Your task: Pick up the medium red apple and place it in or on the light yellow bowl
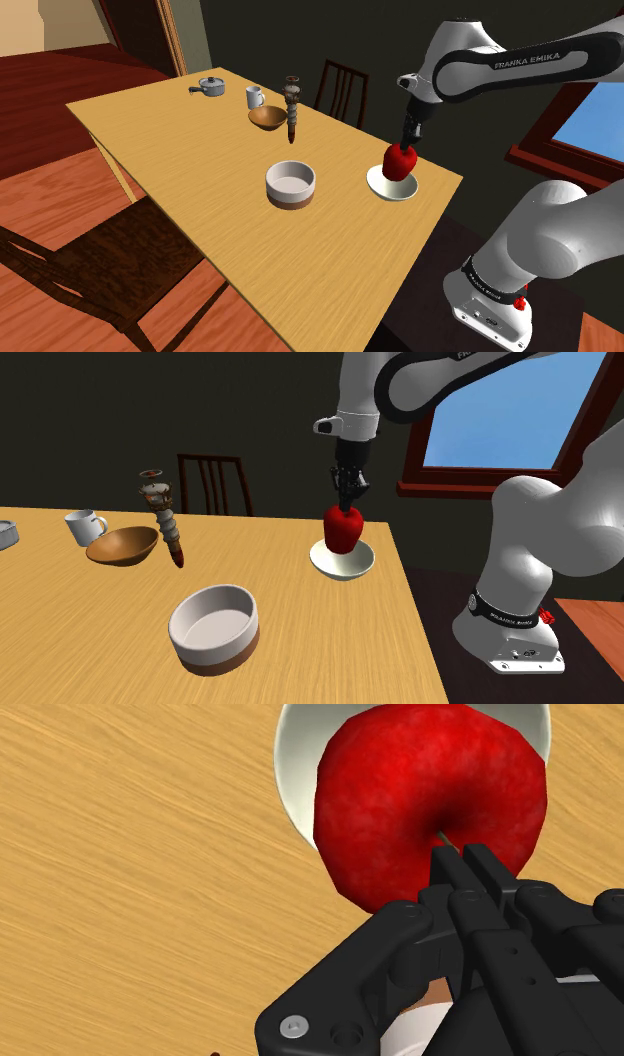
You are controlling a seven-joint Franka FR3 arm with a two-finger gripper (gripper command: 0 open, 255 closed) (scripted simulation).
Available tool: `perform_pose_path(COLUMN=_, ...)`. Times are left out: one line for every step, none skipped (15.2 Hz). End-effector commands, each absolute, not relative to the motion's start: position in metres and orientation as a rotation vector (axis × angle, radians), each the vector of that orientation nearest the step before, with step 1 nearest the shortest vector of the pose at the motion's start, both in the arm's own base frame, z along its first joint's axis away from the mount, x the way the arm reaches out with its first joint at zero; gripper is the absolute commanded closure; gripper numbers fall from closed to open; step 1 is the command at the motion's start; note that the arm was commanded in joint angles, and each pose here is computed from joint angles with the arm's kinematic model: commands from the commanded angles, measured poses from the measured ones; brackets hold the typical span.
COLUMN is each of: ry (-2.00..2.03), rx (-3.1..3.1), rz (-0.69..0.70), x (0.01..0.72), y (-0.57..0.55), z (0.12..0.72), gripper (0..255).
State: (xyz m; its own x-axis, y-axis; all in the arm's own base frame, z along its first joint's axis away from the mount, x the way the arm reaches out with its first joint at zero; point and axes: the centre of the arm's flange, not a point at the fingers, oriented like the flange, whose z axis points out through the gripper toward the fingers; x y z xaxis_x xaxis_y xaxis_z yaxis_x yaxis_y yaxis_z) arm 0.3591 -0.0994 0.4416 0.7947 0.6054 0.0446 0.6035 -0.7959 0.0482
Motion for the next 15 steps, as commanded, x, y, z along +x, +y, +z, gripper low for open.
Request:
perform_pose_path(ry=0.992, rx=2.946, rz=0.091, x=0.359, y=-0.099, z=0.438, gripper=255)
perform_pose_path(ry=0.992, rx=2.946, rz=0.091, x=0.359, y=-0.099, z=0.438, gripper=255)
perform_pose_path(ry=0.992, rx=2.946, rz=0.091, x=0.359, y=-0.099, z=0.438, gripper=255)
perform_pose_path(ry=0.992, rx=2.946, rz=0.091, x=0.359, y=-0.099, z=0.438, gripper=255)
perform_pose_path(ry=0.992, rx=2.946, rz=0.091, x=0.359, y=-0.099, z=0.438, gripper=255)
perform_pose_path(ry=0.992, rx=2.946, rz=0.091, x=0.359, y=-0.099, z=0.438, gripper=255)
perform_pose_path(ry=0.992, rx=2.946, rz=0.091, x=0.359, y=-0.099, z=0.438, gripper=255)
perform_pose_path(ry=0.992, rx=2.946, rz=0.091, x=0.359, y=-0.099, z=0.438, gripper=0)
perform_pose_path(ry=0.992, rx=2.946, rz=0.091, x=0.359, y=-0.099, z=0.438, gripper=0)
perform_pose_path(ry=0.992, rx=2.946, rz=0.091, x=0.359, y=-0.099, z=0.438, gripper=0)
perform_pose_path(ry=0.992, rx=2.946, rz=0.091, x=0.359, y=-0.099, z=0.438, gripper=0)
perform_pose_path(ry=0.992, rx=2.946, rz=0.091, x=0.359, y=-0.099, z=0.438, gripper=0)
perform_pose_path(ry=0.992, rx=2.946, rz=0.091, x=0.359, y=-0.099, z=0.438, gripper=0)
perform_pose_path(ry=0.992, rx=2.946, rz=0.091, x=0.358, y=-0.099, z=0.451, gripper=0)
perform_pose_path(ry=0.992, rx=2.946, rz=0.091, x=0.357, y=-0.099, z=0.464, gripper=0)
